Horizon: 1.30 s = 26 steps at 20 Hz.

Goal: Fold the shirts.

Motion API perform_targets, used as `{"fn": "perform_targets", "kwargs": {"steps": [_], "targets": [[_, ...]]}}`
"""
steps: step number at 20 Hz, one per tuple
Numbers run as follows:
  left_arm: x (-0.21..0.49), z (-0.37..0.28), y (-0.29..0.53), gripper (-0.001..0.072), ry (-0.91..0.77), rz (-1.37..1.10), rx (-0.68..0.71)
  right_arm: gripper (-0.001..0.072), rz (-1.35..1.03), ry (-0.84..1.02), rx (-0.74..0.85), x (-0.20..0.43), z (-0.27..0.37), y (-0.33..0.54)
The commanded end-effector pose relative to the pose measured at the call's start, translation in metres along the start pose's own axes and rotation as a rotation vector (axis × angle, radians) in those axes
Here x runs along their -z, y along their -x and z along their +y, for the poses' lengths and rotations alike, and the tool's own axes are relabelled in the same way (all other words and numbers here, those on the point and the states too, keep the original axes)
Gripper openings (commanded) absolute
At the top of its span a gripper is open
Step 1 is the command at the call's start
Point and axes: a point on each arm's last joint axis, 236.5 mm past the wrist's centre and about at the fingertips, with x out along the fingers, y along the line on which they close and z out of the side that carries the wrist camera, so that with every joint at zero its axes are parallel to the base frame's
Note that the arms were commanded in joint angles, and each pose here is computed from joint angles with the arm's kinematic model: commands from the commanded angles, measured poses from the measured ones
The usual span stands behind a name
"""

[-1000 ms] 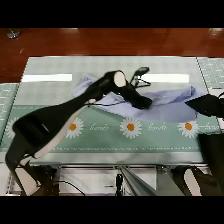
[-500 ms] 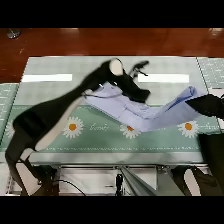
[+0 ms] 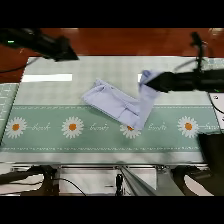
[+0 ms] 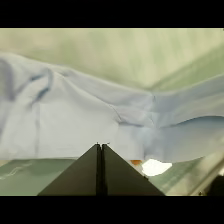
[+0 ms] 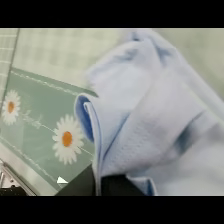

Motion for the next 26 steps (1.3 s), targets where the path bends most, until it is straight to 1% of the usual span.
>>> {"fn": "perform_targets", "kwargs": {"steps": [1,3,5,8,10,11,12,13,15,17,18,20,21,22,23,25,26], "targets": [[0.019,0.001,0.071,0.0023,-0.026,-0.213,-0.097,0.0020,0.083,0.040,-0.072,-0.018,0.035,-0.114],[0.050,-0.007,0.074,0.0023,-0.044,-0.264,-0.109,0.0020,0.157,0.022,-0.090,-0.014,0.036,-0.170],[0.082,-0.001,0.067,0.0023,-0.013,-0.288,-0.122,0.0021,0.199,0.010,-0.092,-0.011,0.028,-0.209],[0.122,0.011,0.048,0.0023,0.035,-0.248,-0.126,0.0021,0.223,-0.042,-0.081,-0.010,0.012,-0.239],[0.136,0.020,0.036,0.0023,0.064,-0.213,-0.124,0.0022,0.230,-0.074,-0.070,-0.008,0.004,-0.248],[0.138,0.024,0.032,0.0023,0.077,-0.205,-0.126,0.0174,0.233,-0.076,-0.069,-0.007,0.002,-0.249],[0.138,0.028,0.029,0.0023,0.086,-0.208,-0.130,0.0568,0.234,-0.073,-0.068,-0.007,0.002,-0.249],[0.138,0.031,0.027,0.0023,0.093,-0.210,-0.134,0.0632,0.234,-0.066,-0.071,-0.011,0.002,-0.242],[0.136,0.035,0.024,0.0023,0.102,-0.207,-0.137,0.0630,0.251,-0.069,-0.080,-0.029,-0.004,-0.202],[0.136,0.038,0.021,0.0023,0.109,-0.203,-0.138,0.0623,0.296,-0.058,-0.061,-0.045,-0.021,-0.127],[0.136,0.039,0.020,0.0023,0.112,-0.200,-0.138,0.0623,0.327,-0.023,0.004,-0.044,-0.036,-0.084],[0.135,0.039,0.020,0.0023,0.113,-0.201,-0.139,0.0623,0.361,0.044,0.299,-0.032,-0.086,0.006],[0.135,0.040,0.020,0.0023,0.112,-0.202,-0.140,0.0623,0.321,0.037,0.449,-0.024,-0.110,0.044],[0.135,0.040,0.020,0.0023,0.112,-0.204,-0.140,0.0623,0.239,-0.015,0.535,-0.012,-0.126,0.068],[0.134,0.040,0.020,0.0023,0.112,-0.206,-0.141,0.0623,0.133,-0.090,0.556,0.001,-0.136,0.076],[0.133,0.040,0.021,0.0023,0.112,-0.211,-0.142,0.0623,-0.082,-0.288,0.517,0.043,-0.151,0.062],[0.132,0.041,0.021,0.0023,0.112,-0.214,-0.143,0.0623,-0.169,-0.413,0.451,0.067,-0.155,0.043]]}}
